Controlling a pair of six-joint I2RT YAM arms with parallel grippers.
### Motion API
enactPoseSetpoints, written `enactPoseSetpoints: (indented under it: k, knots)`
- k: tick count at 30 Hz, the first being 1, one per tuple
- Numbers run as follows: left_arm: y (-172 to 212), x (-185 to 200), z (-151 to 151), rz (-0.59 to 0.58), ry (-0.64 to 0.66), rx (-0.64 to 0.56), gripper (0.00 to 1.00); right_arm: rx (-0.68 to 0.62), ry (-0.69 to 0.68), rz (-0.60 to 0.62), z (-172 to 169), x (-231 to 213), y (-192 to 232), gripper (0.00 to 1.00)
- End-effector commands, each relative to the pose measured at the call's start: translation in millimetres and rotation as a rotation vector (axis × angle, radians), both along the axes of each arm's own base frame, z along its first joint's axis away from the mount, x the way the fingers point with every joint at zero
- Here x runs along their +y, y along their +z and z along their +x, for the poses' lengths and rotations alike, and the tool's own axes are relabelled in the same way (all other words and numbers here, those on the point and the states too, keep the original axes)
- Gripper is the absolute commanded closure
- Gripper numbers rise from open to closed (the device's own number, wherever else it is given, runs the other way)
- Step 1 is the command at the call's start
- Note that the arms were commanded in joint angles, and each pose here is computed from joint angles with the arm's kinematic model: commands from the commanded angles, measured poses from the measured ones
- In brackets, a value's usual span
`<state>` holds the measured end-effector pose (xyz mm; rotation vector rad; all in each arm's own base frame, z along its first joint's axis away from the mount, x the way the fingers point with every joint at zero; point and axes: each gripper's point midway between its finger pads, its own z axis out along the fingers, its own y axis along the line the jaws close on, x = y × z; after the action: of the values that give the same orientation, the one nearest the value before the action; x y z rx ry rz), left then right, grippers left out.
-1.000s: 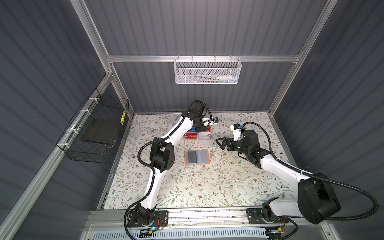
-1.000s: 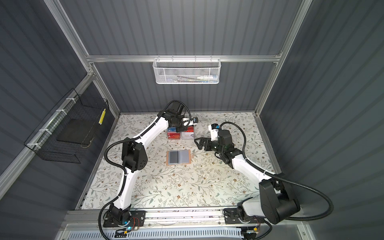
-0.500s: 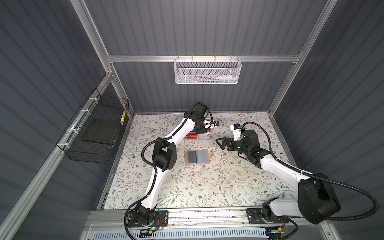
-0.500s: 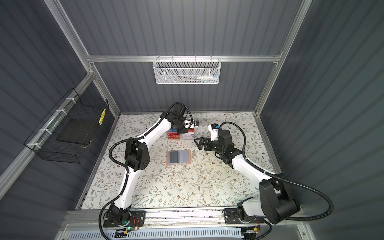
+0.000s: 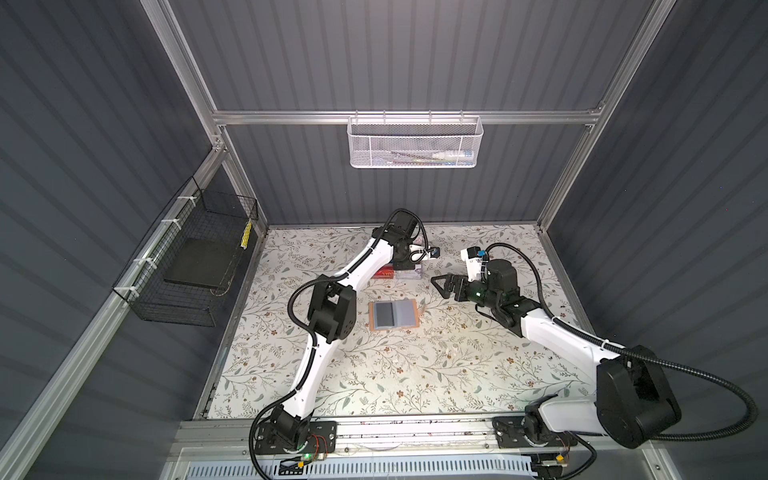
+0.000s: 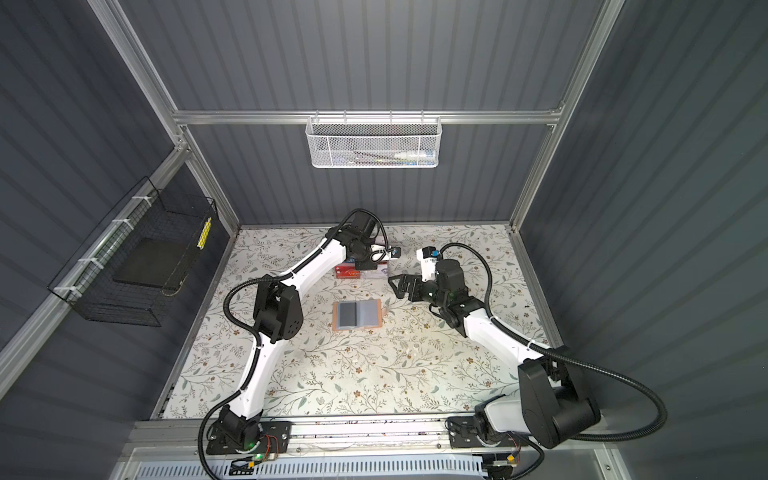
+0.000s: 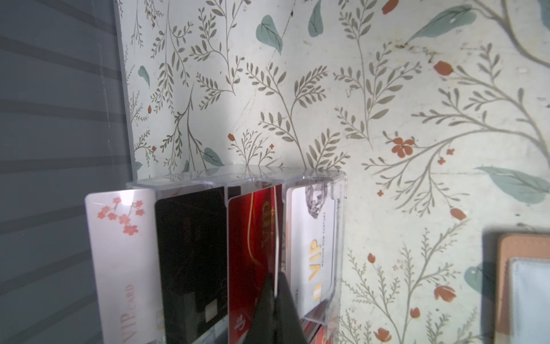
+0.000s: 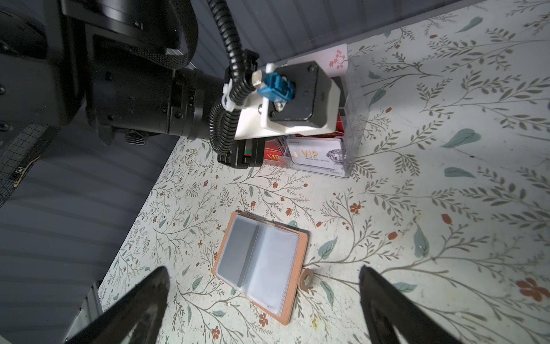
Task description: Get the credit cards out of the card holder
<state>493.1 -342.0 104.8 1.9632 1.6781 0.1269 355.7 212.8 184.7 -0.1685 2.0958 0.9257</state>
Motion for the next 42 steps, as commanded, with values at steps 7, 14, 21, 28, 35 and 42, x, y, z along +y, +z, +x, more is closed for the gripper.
enactPoseSetpoints:
  k: [7, 14, 21, 28, 35, 42]
  knots:
    - [-9, 1, -4, 0.138, -0.121, -0.048, 1.0, -0.008, 0.007, 0.014, -3, 1, 2, 0.01]
    - [-9, 5, -1, 0.165, -0.114, -0.062, 1.0, -0.009, 0.012, 0.019, -4, 2, 2, 0.01]
    - [-12, 7, 1, 0.179, -0.112, -0.074, 1.0, -0.013, 0.017, 0.02, -4, 3, 3, 0.01]
    - [-14, 5, 3, 0.175, -0.108, -0.099, 1.0, -0.011, 0.017, 0.016, -4, 4, 2, 0.01]
    - [-15, 3, 4, 0.179, -0.109, -0.109, 0.98, -0.014, 0.019, 0.016, -4, 4, 3, 0.01]
    - [-10, 1, 6, 0.167, -0.1, -0.14, 0.84, -0.015, 0.025, 0.019, -6, 6, 4, 0.01]
